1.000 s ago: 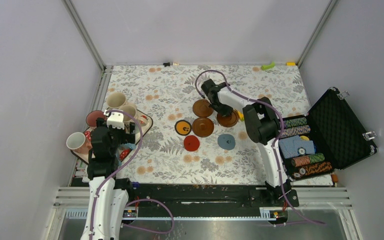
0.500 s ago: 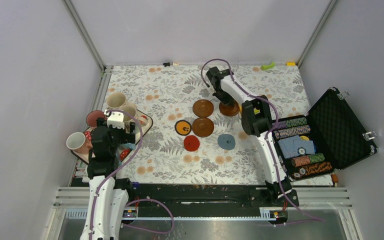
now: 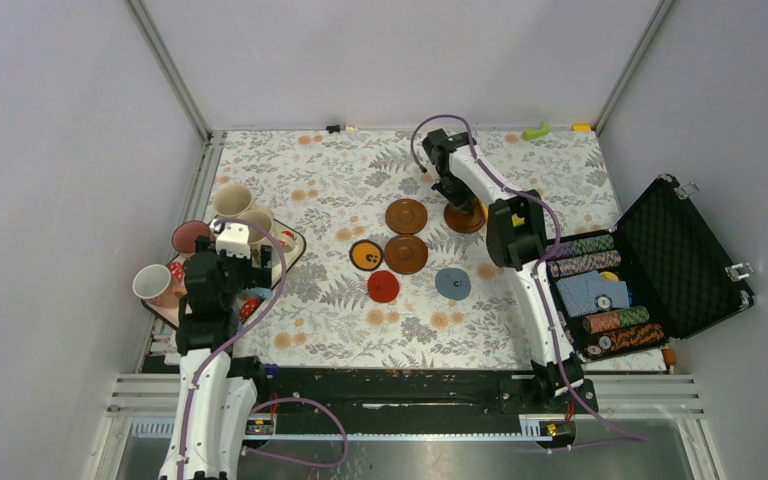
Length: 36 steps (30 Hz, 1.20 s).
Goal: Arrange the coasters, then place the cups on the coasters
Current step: Move the coaster to the center of the board.
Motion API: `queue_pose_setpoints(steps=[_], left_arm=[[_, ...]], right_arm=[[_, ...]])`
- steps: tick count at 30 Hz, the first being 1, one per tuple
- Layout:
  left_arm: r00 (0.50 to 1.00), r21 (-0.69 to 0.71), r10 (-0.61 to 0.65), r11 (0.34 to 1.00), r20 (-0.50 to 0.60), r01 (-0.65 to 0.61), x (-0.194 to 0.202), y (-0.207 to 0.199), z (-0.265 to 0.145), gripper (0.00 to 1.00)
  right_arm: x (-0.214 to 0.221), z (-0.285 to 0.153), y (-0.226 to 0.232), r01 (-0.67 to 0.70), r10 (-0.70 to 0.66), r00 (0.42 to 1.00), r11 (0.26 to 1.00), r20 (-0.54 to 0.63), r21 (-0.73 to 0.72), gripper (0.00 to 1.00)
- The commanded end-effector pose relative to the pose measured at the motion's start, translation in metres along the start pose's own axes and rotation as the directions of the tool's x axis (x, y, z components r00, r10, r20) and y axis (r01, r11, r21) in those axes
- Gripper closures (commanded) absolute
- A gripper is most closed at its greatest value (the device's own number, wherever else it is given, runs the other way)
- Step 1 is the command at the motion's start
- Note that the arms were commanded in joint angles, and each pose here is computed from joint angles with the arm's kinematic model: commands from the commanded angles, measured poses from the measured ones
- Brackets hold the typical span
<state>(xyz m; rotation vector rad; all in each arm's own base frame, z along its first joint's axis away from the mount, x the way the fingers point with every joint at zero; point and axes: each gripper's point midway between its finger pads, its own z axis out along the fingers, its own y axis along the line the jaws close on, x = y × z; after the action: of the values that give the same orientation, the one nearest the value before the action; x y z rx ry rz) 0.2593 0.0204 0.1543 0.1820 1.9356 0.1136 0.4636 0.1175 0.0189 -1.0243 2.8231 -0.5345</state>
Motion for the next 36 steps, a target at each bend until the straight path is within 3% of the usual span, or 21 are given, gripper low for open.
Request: queue_pose_setpoints(steps=[1, 6, 20, 24, 29, 33, 36], left_arm=[[0.998, -0.012, 0.012, 1.000, 0.059, -0.011, -0.015, 0.004, 0.002, 0.01], [0.998, -0.007, 0.012, 1.000, 0.063, -0.012, -0.016, 0.003, 0.000, 0.01], [0.997, -0.018, 0.012, 1.000, 0.076, -0.011, -0.019, 0.004, -0.003, 0.01], [0.997, -0.024, 0.013, 1.000, 0.082, -0.011, -0.020, 0.006, -0.004, 0.01], [0.996, -0.031, 0.013, 0.999, 0.084, -0.010, -0.020, 0.007, -0.004, 0.01], [0.997, -0.032, 0.012, 0.999, 0.076, -0.009, -0.019, 0.007, -0.003, 0.01], [0.997, -0.036, 0.012, 0.999, 0.078, -0.010, -0.019, 0.008, -0.003, 0.01]], right_arm=[[0.005, -0.010, -0.016, -0.119, 0.121, 0.992, 0.990, 0.024, -0.081, 1.00], [0.016, -0.019, -0.028, -0.201, 0.213, 0.975, 0.966, 0.062, -0.163, 1.00], [0.038, -0.017, -0.058, -0.291, 0.303, 0.951, 0.945, 0.059, -0.150, 1.00], [0.022, -0.048, -0.041, -0.254, 0.313, 0.936, 0.917, 0.160, -0.307, 1.00], [0.003, -0.110, -0.029, -0.216, 0.381, 0.868, 0.868, 0.319, -0.448, 1.00], [-0.004, -0.118, -0.029, -0.211, 0.380, 0.847, 0.882, 0.371, -0.422, 0.85], [-0.003, -0.098, -0.029, -0.211, 0.330, 0.877, 0.918, 0.350, -0.336, 0.77]])
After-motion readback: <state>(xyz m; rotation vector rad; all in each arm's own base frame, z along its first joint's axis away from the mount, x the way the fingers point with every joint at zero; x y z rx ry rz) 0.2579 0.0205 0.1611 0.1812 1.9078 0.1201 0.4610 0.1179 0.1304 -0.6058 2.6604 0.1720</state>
